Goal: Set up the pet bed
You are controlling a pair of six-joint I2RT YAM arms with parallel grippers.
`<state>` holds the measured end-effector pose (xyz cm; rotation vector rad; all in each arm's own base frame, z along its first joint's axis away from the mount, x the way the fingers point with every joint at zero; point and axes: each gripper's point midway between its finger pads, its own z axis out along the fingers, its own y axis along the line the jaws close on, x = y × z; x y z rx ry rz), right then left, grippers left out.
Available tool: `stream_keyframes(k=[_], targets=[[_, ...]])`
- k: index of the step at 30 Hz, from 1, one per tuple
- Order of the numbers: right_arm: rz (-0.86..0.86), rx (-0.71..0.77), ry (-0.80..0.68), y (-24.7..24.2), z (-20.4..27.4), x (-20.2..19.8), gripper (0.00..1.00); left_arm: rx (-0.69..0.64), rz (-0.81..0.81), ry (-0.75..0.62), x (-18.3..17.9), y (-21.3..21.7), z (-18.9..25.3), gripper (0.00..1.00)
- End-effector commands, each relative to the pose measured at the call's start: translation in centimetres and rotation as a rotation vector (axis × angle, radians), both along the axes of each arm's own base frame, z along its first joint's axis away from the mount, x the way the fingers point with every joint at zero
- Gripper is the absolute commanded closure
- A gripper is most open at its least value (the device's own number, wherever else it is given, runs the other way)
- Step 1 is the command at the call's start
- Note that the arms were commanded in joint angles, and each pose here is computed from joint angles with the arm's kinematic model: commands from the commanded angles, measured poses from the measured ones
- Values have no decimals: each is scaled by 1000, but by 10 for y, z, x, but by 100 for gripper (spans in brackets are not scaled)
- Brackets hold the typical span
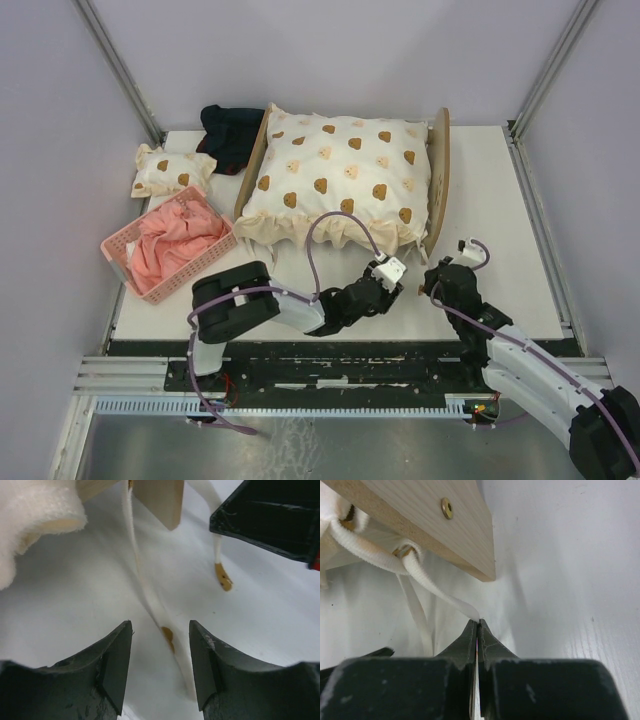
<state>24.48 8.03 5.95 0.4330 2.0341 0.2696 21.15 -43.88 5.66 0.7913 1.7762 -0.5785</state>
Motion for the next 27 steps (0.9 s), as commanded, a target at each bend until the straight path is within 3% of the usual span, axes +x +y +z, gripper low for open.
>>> stream_keyframes(k=[1,8,15,17,18,19,22,27], targets=[[13,59,-76,11,27,14,98,-14,119,-144,34,-11,21,43],[9,62,-89,11,31,15,98,-3,222,-171,58,-9,9,40],[-6,52,-110,7,39,16,98,-6,207,-156,64,-23,2,42],[-19,30,-117,2,41,16,98,-4,208,-155,65,-23,-1,50],[-36,13,-119,-3,42,16,98,-1,191,-152,64,-24,-3,58],[-51,-9,-123,-8,45,16,98,6,186,-151,63,-22,-5,75],[-83,-58,-133,-18,52,16,98,14,208,-153,66,-11,-5,97],[-145,-127,-142,-36,68,19,98,10,287,-145,76,22,2,97]])
